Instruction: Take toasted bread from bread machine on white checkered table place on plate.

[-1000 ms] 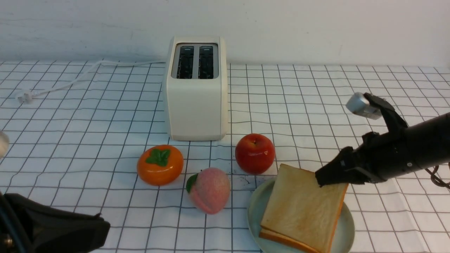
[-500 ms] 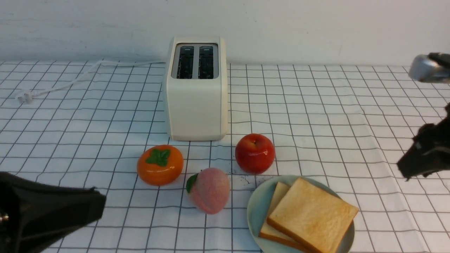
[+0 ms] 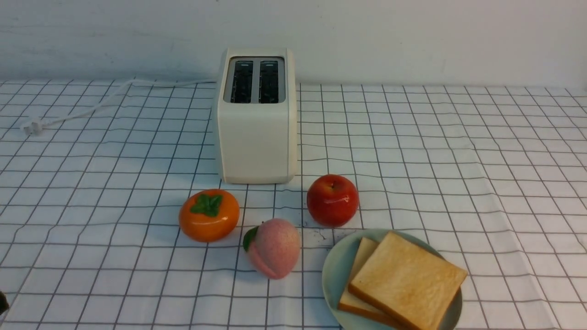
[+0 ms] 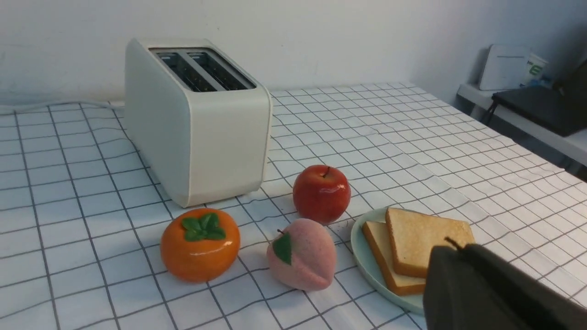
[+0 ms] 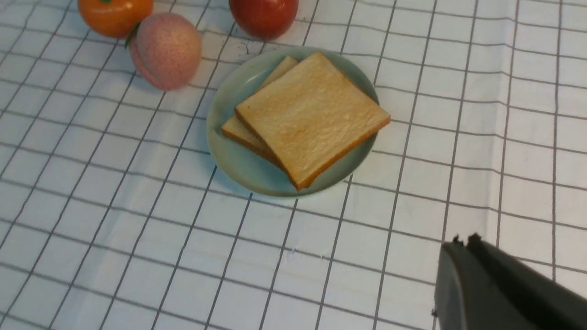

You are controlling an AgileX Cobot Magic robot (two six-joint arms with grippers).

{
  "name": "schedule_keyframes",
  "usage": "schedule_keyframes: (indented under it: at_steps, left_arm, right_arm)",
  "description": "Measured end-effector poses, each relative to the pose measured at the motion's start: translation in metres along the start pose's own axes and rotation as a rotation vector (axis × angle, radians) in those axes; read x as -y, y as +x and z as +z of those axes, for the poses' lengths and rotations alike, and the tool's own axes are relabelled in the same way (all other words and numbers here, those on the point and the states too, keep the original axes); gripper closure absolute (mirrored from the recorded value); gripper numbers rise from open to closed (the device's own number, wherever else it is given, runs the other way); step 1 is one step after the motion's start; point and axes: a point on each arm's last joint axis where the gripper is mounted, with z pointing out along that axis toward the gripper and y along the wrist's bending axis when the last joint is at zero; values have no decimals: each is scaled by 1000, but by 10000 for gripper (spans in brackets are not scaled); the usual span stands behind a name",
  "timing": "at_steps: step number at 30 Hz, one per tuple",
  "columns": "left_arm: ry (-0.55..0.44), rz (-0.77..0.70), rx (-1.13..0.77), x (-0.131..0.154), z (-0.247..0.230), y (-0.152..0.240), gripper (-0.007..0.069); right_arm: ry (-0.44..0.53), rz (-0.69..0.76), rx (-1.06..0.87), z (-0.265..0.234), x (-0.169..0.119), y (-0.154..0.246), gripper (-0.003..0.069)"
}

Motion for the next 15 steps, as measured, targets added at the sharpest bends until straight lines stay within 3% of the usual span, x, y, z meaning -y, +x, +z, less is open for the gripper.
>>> schedule_keyframes:
  at_steps: [4,9,15]
  left_arm:
    - [2,36,33,-3,3,18,638]
    - [-8,54,-10,-6,11,36,638]
    - [-18,62,-61,-9,16,52,638]
  right_arm:
    - [13,117,186,13,7,28,659]
    - [19,213,381,39,20,35,655]
    - [41,250,430,63,30,47,653]
